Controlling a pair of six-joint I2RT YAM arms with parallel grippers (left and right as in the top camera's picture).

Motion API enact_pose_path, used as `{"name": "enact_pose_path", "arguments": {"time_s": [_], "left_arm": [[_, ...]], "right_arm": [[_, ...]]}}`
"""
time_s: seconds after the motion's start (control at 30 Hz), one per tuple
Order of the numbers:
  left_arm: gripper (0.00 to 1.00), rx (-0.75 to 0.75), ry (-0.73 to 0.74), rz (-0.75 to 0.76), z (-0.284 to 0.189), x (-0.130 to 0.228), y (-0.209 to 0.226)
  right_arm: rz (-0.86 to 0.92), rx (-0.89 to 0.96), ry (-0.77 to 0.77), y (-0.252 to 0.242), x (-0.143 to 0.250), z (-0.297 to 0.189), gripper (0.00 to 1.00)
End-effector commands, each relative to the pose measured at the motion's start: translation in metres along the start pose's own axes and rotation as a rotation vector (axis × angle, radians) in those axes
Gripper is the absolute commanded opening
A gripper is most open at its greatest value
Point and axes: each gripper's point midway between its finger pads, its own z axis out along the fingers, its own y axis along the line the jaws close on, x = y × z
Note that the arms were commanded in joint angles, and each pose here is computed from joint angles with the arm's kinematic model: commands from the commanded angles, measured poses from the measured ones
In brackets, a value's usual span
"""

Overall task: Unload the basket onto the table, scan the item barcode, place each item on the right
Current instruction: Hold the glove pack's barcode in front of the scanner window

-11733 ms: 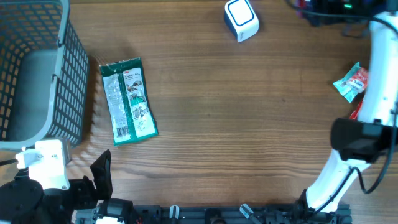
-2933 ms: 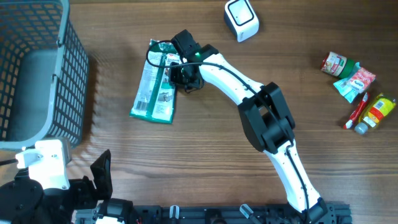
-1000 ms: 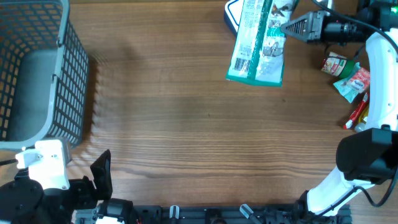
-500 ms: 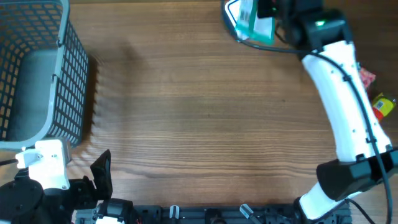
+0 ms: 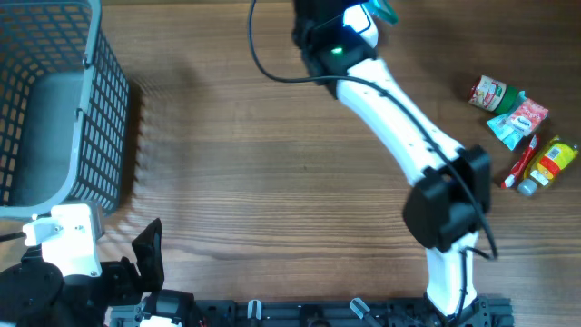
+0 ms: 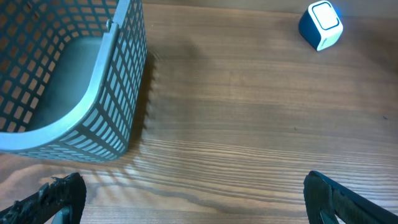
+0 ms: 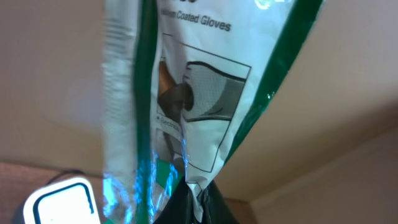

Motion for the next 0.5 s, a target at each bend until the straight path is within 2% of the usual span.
{"name": "enact_pose_path", "arguments": {"time_s": [0.0, 0.17, 0.3, 0.37, 0.47], "left_arm": [[1.00, 0.003, -0.003, 0.009, 0.000, -0.001, -0.001], [1.00, 0.003, -0.003, 0.009, 0.000, -0.001, -0.001], [1.00, 0.003, -0.003, 0.009, 0.000, -0.001, 0.000], [1.00, 0.003, -0.003, 0.009, 0.000, -0.001, 0.000], [1.00, 0.003, -0.003, 0.009, 0.000, -0.001, 0.000]], "right_arm": [[-0.142, 0.096, 0.059, -0.015, 0.007, 0.004, 0.04], [-0.147, 0.152, 0.008, -0.032, -0.011, 0.001, 0.04], [-0.123, 0.275, -0.076, -0.072, -0.036, -0.003, 0.04], [-0.164, 0.328, -0.164, -0.082, -0.049, -0.008, 0.04], [-0.303, 0.406, -0.331, -0.072, -0.058, -0.020, 0.04]]}}
